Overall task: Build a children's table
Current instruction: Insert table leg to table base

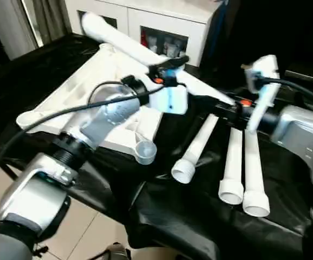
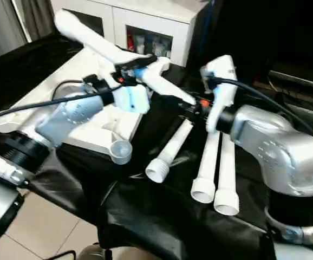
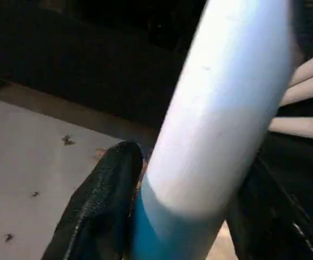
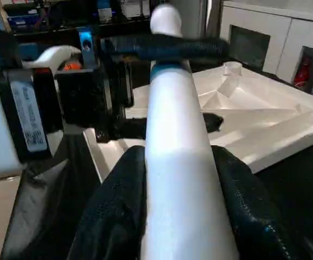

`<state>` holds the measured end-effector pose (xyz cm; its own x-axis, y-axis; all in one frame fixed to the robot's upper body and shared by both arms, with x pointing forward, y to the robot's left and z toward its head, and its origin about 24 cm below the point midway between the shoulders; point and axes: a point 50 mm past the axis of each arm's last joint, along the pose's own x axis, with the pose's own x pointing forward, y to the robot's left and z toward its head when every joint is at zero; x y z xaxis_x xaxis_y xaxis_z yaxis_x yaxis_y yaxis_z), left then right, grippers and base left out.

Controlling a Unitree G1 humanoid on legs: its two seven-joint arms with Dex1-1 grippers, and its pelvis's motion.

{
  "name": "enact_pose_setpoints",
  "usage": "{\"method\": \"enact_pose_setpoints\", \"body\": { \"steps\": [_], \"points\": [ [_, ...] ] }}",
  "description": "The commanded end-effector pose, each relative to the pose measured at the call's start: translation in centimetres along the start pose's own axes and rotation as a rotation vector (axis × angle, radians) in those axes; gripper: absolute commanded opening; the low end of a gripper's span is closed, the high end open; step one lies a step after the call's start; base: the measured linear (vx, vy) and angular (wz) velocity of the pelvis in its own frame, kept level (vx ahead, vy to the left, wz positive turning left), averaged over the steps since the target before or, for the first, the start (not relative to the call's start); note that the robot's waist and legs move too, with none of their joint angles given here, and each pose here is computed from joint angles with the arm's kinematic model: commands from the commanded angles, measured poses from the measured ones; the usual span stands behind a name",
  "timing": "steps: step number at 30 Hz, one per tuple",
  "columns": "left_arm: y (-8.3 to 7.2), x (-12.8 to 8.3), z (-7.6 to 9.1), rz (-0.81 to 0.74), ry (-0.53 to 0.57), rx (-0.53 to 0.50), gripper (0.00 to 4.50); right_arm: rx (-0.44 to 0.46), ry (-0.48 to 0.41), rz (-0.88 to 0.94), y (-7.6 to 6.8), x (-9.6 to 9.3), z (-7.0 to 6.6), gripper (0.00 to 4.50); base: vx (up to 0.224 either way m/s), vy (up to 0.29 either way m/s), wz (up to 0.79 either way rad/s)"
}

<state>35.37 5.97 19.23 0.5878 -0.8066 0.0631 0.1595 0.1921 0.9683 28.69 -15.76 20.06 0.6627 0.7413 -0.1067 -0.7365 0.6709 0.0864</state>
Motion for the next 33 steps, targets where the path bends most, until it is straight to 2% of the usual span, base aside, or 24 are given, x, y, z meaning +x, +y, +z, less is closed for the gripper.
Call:
{"method": "enact_pose_setpoints", "body": {
  "steps": [1,6,18,19,21,23,26,28,33],
  "points": [
    [0.9,-0.1,0.3,0.040,-0.017,-0.033,2.13,-0.012,-0.030,-0.019,0.0,-0.7,0.7,1.27,0.000,0.000,0.00],
    [1.0,-0.3,0.2,0.065,-0.016,-0.054,1.97,-0.013,-0.045,-0.020,0.3,-0.8,0.8,1.27,0.000,0.000,0.00],
    [2.0,-0.6,0.5,0.098,-0.025,-0.036,1.93,-0.036,-0.069,-0.052,0.2,-0.8,1.1,1.27,0.000,0.000,0.00],
    [2.0,-0.6,0.5,0.099,-0.025,-0.036,1.91,-0.038,-0.070,-0.054,0.2,-0.8,1.1,1.62,0.000,0.000,0.00],
    [2.2,-0.6,0.5,0.104,-0.028,-0.035,1.91,-0.035,-0.084,-0.066,0.0,-0.8,1.2,1.97,0.000,0.000,0.00],
    [2.4,-0.4,0.5,0.113,-0.029,-0.031,1.88,-0.001,-0.143,-0.042,0.1,-1.3,1.9,2.07,0.000,0.000,0.00],
    [2.5,-0.4,0.5,0.120,-0.027,-0.029,1.66,-0.006,-0.168,-0.013,0.4,-1.8,2.3,2.31,0.000,0.000,0.00],
    [2.6,-0.3,0.4,0.125,-0.023,-0.032,1.61,-0.021,-0.204,0.007,0.7,-2.6,2.9,2.48,0.000,0.000,0.00],
    [2.7,0.1,0.1,0.135,-0.022,-0.051,1.59,-0.040,-0.313,-0.080,-0.2,-5.7,4.6,2.93,0.000,0.000,0.00]
  ]
}}
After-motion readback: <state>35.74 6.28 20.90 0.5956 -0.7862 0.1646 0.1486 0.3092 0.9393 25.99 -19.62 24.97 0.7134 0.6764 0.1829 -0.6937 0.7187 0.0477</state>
